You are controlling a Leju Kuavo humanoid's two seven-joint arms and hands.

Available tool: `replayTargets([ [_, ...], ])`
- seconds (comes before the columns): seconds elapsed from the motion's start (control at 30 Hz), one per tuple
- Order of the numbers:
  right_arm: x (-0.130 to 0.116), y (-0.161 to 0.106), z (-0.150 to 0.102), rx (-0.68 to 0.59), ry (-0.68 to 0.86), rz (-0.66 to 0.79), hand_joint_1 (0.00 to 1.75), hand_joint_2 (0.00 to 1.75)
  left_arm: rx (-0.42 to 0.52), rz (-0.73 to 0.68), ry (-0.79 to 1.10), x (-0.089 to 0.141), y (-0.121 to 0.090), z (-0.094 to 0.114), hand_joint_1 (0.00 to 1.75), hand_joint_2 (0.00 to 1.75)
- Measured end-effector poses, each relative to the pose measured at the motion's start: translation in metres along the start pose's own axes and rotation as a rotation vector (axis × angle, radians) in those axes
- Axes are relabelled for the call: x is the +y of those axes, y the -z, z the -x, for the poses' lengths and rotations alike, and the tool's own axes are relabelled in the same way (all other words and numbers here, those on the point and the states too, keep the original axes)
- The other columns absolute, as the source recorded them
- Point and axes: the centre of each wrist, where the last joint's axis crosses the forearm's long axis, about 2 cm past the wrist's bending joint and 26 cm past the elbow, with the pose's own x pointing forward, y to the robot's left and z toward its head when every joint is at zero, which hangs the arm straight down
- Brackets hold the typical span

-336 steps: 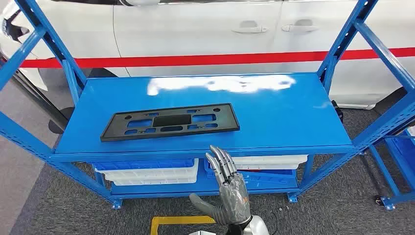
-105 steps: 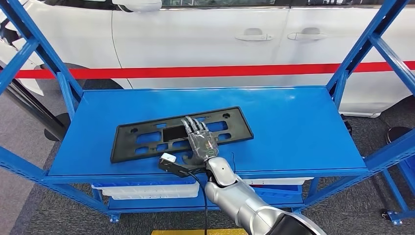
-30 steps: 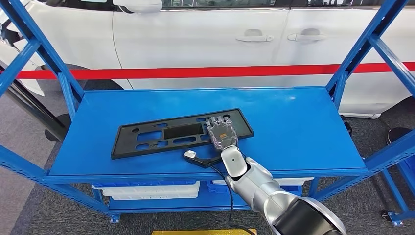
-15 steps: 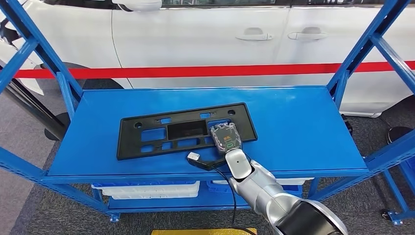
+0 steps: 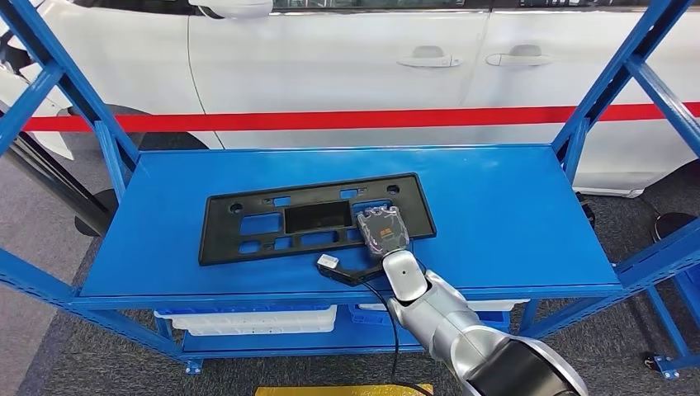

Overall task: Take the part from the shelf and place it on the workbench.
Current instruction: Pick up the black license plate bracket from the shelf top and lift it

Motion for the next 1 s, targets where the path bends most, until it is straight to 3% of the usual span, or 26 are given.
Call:
replayTargets([
  [0.1, -0.009, 0.007, 0.004, 0.003, 0.123, 0.044, 1.75, 1.75, -0.001, -0.005, -0.011, 0.0, 0.0, 0.0, 0.0, 0.0],
  [0.17, -0.02, 0.017, 0.008, 0.012, 0.291, 0.044, 1.75, 1.75, -0.004, -0.01, -0.026, 0.0, 0.0, 0.001, 0.0, 0.0],
  [0.3, -0.064, 0.042, 0.024, 0.034, 0.965, 0.001, 1.75, 1.75, -0.023, -0.037, -0.089, -0.001, -0.001, 0.005, 0.0, 0.0],
  [0.37, -0.093, 0.048, 0.044, -0.022, 1.321, 0.035, 1.75, 1.75, -0.03, -0.059, -0.127, -0.002, -0.002, 0.009, 0.0, 0.0],
  [0.43, -0.121, 0.048, 0.067, -0.107, 1.533, 0.115, 1.75, 1.75, -0.025, -0.074, -0.156, -0.004, -0.004, 0.014, 0.0, 0.0],
  [0.6, -0.153, 0.035, 0.102, -0.214, 1.534, 0.285, 1.75, 1.75, -0.009, -0.085, -0.178, -0.004, -0.005, 0.021, 0.0, 0.0],
  [1.0, -0.164, 0.021, 0.113, -0.271, 1.498, 0.365, 1.75, 1.75, -0.01, -0.093, -0.188, -0.002, -0.004, 0.02, 0.0, 0.0],
])
